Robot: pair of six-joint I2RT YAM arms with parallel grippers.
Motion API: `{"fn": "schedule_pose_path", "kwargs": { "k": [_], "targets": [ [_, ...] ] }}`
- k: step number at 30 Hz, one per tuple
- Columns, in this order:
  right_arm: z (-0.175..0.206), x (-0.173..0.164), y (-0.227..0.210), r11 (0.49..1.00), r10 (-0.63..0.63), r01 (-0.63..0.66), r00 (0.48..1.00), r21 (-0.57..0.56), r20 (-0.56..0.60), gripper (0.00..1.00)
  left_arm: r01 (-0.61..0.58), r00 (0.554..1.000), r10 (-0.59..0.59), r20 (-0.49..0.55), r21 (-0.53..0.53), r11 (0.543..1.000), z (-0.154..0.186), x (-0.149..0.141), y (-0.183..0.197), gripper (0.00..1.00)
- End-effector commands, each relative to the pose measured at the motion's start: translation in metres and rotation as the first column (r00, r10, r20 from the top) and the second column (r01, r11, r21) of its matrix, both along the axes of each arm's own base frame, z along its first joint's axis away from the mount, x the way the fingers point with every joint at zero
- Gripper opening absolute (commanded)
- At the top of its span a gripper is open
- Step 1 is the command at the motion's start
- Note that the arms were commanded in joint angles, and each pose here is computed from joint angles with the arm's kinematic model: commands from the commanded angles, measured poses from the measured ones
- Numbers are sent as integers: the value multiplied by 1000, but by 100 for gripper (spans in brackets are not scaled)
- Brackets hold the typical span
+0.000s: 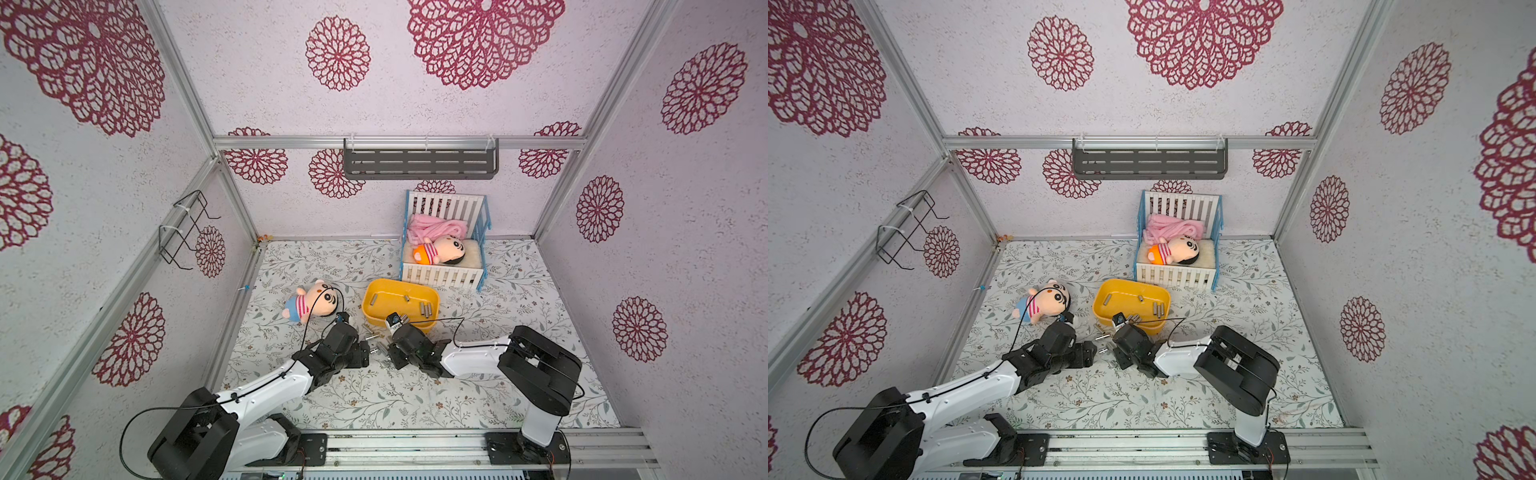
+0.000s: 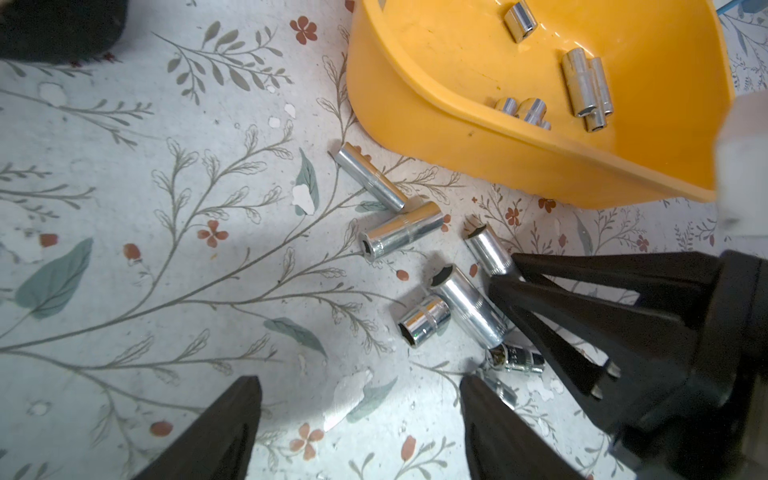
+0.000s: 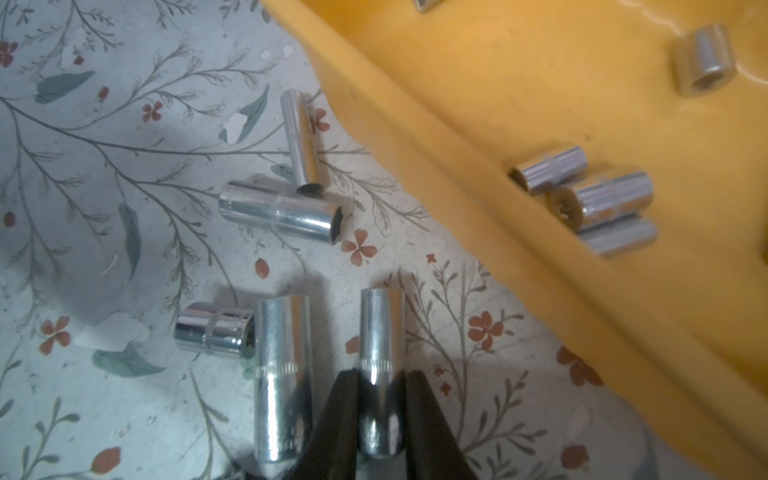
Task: Put the screws on the desktop into the storage box
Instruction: Pick up the screw from the center of the board, then place the screw in the storage box.
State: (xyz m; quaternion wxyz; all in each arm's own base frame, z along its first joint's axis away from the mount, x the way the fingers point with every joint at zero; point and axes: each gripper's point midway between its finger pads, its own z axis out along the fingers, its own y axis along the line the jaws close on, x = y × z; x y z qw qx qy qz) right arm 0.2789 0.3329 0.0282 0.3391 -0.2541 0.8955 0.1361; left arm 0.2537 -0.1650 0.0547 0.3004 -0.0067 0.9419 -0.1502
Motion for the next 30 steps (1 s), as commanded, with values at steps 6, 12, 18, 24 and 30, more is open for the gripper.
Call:
{"fn": "schedule_pose_path", "kwargs": {
  "k": [6, 12, 18, 24, 30],
  "targets": [
    [96, -14, 2, 971, 48, -97, 974, 218, 220, 0, -23, 999, 23, 30, -6, 1000, 10, 6, 0, 80],
    [135, -7, -44, 951, -140, 27, 927, 308, 349, 0, -24, 999, 24, 33, -11, 1000, 11, 6, 0, 81],
    [120, 28, -97, 920, -305, 210, 914, 332, 269, 0, -19, 999, 19, 32, -13, 1000, 12, 5, -1, 80],
    [105, 43, -107, 924, -323, 250, 915, 290, 240, 0, -14, 999, 14, 35, -9, 1000, 12, 5, -2, 80],
    [97, 48, -101, 930, -306, 245, 930, 274, 206, 0, -6, 1000, 7, 28, -4, 1000, 10, 6, -4, 81]
  ]
}}
